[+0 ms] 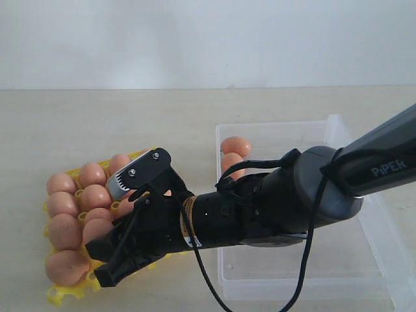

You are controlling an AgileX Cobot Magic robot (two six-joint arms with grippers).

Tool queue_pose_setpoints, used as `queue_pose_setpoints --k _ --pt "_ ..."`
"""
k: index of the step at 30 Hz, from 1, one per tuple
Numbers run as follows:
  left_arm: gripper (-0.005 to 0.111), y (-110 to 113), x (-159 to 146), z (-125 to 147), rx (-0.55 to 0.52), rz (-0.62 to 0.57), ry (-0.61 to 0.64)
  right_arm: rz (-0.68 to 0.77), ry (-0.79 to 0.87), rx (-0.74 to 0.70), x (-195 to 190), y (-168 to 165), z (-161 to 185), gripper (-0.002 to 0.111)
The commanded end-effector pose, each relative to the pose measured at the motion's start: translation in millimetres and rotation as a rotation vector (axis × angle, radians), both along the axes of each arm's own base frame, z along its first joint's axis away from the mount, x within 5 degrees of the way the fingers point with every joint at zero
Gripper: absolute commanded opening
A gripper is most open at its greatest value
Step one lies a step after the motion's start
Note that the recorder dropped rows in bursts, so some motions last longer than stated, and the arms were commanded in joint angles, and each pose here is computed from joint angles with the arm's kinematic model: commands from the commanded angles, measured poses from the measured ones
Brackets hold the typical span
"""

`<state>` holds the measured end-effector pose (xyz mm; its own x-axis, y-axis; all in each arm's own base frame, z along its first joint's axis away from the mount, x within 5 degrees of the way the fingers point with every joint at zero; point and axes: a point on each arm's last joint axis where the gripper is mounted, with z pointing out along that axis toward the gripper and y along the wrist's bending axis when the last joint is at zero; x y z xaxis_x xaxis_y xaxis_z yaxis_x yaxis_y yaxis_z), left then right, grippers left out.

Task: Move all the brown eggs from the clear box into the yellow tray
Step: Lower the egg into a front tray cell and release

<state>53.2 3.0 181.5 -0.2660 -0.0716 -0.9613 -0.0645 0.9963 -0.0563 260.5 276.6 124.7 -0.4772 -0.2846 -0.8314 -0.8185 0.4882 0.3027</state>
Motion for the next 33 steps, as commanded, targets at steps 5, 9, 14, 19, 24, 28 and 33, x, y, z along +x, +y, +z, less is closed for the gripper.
queue_pose_setpoints --k 5,9,14,19,24,28,33 --pt "0.004 0 0 0 -0.001 0.003 -0.005 0.012 -0.014 0.002 0 1 2 0.034" --pt "0.004 0 0 0 -0.001 0.003 -0.005 0.010 -0.010 0.003 0 1 2 0.041" --pt "0.004 0 0 0 -0.001 0.003 -0.005 0.008 -0.008 0.002 0 1 2 0.056" --pt "0.004 0 0 0 -0.001 0.003 -0.005 0.008 -0.008 0.002 0 1 2 0.056" --pt "0.004 0 0 0 -0.001 0.003 -0.005 0.007 -0.004 0.025 -1 2 7 0.056" --pt "0.004 0 0 0 -0.001 0.003 -0.005 -0.009 0.010 0.129 -3 3 35 0.052" --pt "0.004 0 0 0 -0.001 0.003 -0.005 -0.074 -0.115 0.098 -6 -12 88 0.009"
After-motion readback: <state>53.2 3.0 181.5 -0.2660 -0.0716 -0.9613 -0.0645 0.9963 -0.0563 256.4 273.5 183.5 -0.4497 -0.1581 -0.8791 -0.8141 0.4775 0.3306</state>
